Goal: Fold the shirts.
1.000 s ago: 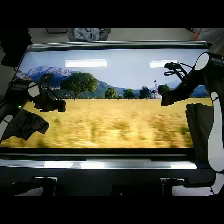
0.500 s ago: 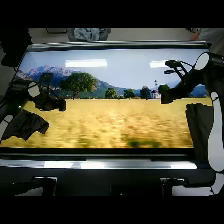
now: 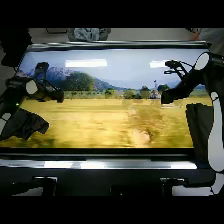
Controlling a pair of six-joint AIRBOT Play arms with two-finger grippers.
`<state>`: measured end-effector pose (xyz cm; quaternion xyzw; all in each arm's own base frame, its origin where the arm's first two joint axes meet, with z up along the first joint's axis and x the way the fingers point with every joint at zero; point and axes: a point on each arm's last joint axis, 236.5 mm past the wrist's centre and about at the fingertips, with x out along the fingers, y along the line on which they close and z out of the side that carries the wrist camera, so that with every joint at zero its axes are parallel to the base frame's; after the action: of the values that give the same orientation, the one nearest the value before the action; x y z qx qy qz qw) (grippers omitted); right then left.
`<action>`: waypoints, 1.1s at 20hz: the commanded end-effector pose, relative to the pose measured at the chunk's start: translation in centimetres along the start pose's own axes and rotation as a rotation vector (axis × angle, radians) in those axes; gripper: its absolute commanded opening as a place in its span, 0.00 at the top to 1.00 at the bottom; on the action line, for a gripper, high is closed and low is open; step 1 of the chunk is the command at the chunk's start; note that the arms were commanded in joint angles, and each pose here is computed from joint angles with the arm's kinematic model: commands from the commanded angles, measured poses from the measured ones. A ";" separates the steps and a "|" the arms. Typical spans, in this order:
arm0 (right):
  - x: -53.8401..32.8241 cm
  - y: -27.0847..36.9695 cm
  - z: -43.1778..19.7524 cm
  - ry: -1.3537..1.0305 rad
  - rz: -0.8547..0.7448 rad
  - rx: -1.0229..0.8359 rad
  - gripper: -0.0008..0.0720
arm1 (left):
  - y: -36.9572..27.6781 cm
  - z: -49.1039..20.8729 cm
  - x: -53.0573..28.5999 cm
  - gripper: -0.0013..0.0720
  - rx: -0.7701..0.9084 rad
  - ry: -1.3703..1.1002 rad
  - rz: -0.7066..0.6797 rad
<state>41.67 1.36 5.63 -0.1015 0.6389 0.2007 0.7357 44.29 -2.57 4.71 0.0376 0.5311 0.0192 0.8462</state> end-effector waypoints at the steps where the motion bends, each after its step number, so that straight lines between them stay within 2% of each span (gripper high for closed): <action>1: 0.0 0.0 0.0 0.001 0.000 -0.004 0.06 | 9.9 0.2 -2.8 0.00 -0.008 0.037 0.272; 4: 0.0 0.0 0.0 0.001 0.001 -0.004 0.06 | 18.5 -5.4 -2.2 0.00 -0.386 0.171 0.307; 7: 0.0 0.1 0.0 0.001 0.003 -0.004 0.06 | 23.4 -12.1 0.5 0.00 -0.710 0.236 0.221; 9: 0.0 0.1 0.0 0.000 0.003 -0.003 0.06 | 25.3 -13.9 2.1 0.00 -0.853 0.188 0.173; 11: 0.0 0.1 0.0 0.000 0.003 0.012 0.06 | 26.4 -14.7 3.5 0.00 -0.893 0.142 0.174; 16: 0.0 0.2 -0.2 0.010 0.009 0.061 0.06 | 26.0 -15.3 7.7 0.00 -0.853 0.156 0.159; 17: 0.0 0.5 -0.3 0.014 0.019 0.061 0.06 | 25.6 -15.7 8.5 0.03 -0.861 0.175 0.146; 18: 0.0 0.8 -0.5 0.021 0.031 0.060 0.06 | 25.3 -15.8 8.9 0.39 -0.873 0.183 0.131; 19: 0.0 0.9 -0.5 0.024 0.038 0.059 0.06 | 25.1 -15.4 8.8 0.95 -0.885 0.173 0.119; 22: 0.0 1.0 -0.5 0.022 0.041 0.058 0.06 | 24.4 -8.9 5.5 0.93 -0.856 -0.022 0.014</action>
<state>40.99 1.84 5.65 -0.0733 0.6522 0.1935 0.7292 35.24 23.68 -5.73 -0.2945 0.5228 0.2872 0.7466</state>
